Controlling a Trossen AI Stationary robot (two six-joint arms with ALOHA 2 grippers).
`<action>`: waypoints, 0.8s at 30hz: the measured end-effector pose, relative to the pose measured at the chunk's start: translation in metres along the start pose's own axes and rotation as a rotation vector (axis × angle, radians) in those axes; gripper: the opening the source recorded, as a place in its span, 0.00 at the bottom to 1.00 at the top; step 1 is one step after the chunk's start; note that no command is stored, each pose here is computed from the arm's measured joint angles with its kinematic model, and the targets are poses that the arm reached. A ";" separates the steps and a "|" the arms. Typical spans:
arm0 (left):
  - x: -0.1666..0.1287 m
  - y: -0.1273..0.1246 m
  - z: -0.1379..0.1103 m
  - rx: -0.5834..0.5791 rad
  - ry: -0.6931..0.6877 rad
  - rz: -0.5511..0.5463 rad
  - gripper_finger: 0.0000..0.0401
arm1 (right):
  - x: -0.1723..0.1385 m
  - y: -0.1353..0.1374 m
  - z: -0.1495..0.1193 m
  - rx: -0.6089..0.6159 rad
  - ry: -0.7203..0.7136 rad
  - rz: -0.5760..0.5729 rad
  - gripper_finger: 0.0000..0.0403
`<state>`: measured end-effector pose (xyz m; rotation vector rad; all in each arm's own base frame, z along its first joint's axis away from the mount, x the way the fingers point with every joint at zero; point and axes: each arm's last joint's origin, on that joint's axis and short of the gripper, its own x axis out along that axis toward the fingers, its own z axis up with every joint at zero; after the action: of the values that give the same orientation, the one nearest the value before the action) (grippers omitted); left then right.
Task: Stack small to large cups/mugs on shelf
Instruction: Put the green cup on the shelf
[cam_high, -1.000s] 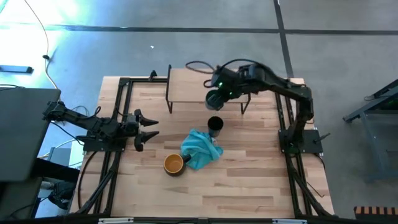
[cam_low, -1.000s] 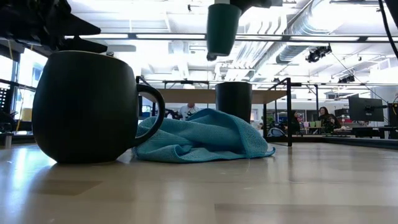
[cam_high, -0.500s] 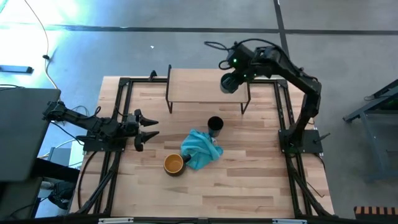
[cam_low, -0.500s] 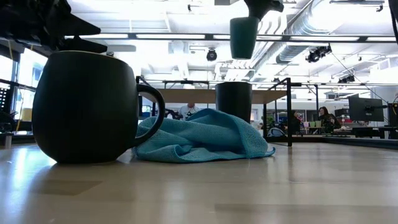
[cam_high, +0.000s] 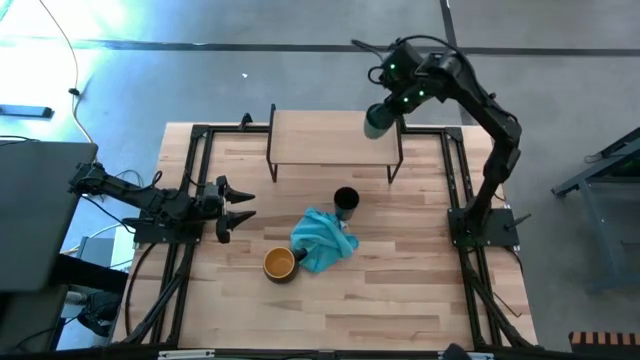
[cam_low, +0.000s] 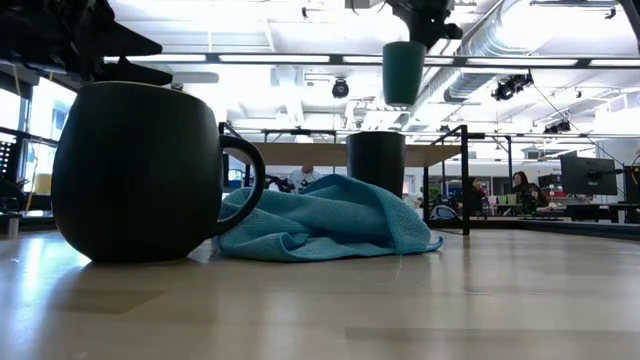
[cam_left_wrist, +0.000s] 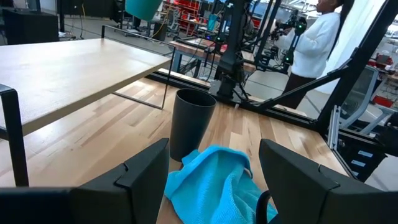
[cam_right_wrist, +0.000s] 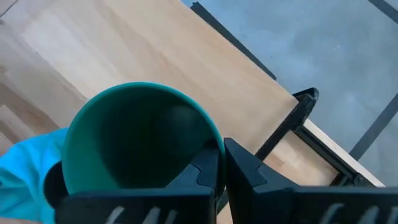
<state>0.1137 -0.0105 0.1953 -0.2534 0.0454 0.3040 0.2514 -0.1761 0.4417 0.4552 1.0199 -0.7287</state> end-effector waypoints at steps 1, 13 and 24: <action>0.000 0.000 0.000 0.000 0.000 0.000 0.59 | 0.000 -0.004 0.001 0.003 0.001 0.000 0.00; 0.000 0.000 0.000 -0.006 0.000 0.000 0.59 | 0.016 -0.034 0.011 0.030 0.033 0.064 0.00; 0.000 0.000 0.000 -0.028 0.000 0.000 0.59 | 0.045 -0.046 0.021 0.086 0.109 0.070 0.00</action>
<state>0.1137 -0.0105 0.1953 -0.2812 0.0409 0.3045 0.2453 -0.2365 0.4107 0.6078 1.0721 -0.6924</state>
